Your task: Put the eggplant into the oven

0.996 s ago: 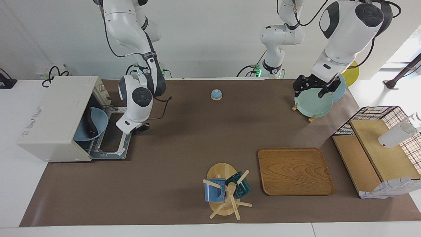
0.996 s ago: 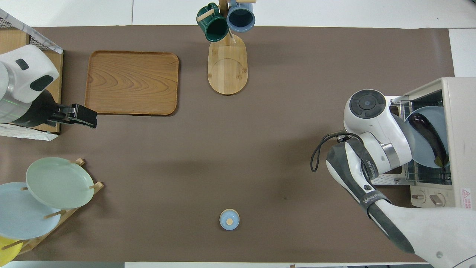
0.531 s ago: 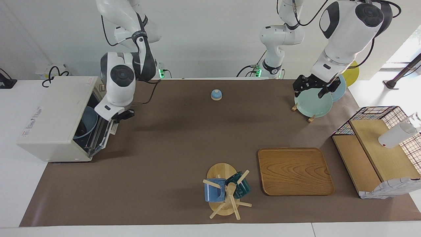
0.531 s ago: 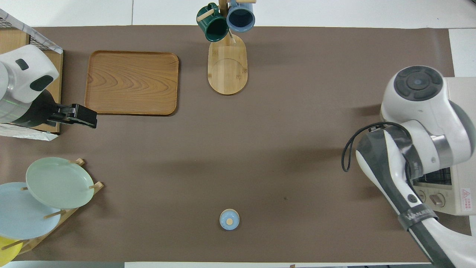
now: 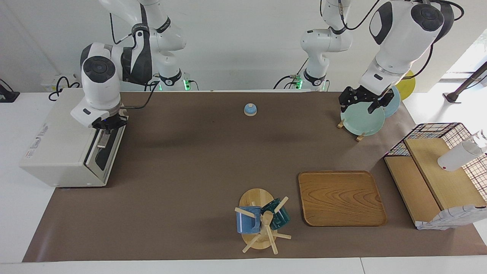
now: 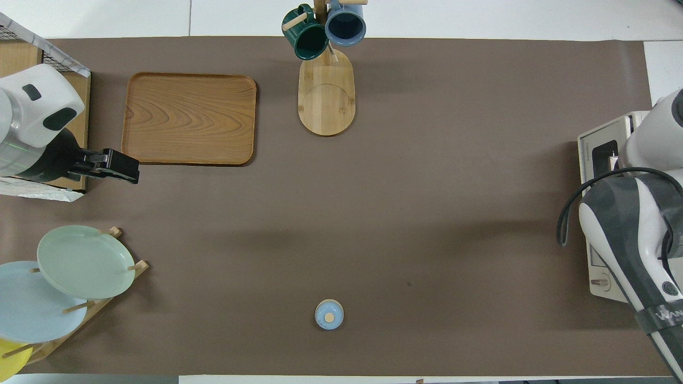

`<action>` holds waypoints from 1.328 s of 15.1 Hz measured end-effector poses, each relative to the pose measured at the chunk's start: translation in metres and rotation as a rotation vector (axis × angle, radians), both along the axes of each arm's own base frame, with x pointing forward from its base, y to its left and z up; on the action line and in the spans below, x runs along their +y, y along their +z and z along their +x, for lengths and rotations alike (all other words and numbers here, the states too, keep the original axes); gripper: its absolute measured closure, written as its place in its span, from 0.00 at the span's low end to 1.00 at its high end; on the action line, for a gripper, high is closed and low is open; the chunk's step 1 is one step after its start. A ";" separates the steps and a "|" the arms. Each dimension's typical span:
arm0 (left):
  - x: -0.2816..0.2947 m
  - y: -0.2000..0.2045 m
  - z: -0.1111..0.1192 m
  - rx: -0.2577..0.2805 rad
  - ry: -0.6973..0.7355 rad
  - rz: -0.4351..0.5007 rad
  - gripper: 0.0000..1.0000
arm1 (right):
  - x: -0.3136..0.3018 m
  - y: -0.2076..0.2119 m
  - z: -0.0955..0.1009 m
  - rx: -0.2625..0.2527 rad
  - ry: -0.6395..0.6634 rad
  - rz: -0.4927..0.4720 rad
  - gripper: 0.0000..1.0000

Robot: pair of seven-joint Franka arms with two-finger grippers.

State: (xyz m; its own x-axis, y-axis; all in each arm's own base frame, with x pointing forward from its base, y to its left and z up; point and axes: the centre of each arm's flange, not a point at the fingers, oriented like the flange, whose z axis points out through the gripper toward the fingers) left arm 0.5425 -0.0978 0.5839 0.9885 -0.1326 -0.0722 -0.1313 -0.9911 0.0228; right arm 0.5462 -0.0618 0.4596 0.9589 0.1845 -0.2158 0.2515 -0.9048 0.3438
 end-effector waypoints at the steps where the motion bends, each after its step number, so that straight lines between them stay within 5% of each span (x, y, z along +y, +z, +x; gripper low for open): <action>1: 0.000 0.000 0.000 0.000 0.000 0.000 0.00 | -0.006 0.002 -0.001 0.005 0.002 0.006 0.99; 6: 0.000 0.000 0.000 0.000 0.000 0.000 0.00 | -0.010 0.028 -0.016 0.011 -0.103 0.143 0.97; 13: 0.000 0.000 0.000 0.000 0.000 0.000 0.00 | 0.018 0.120 -0.017 -0.076 -0.139 0.335 0.66; 19: 0.000 0.000 0.000 0.000 0.000 0.000 0.00 | 0.032 0.114 -0.014 -0.061 -0.119 0.337 0.03; 20: 0.000 0.000 0.000 0.000 0.000 0.000 0.00 | 0.033 0.114 -0.014 -0.061 -0.117 0.337 0.00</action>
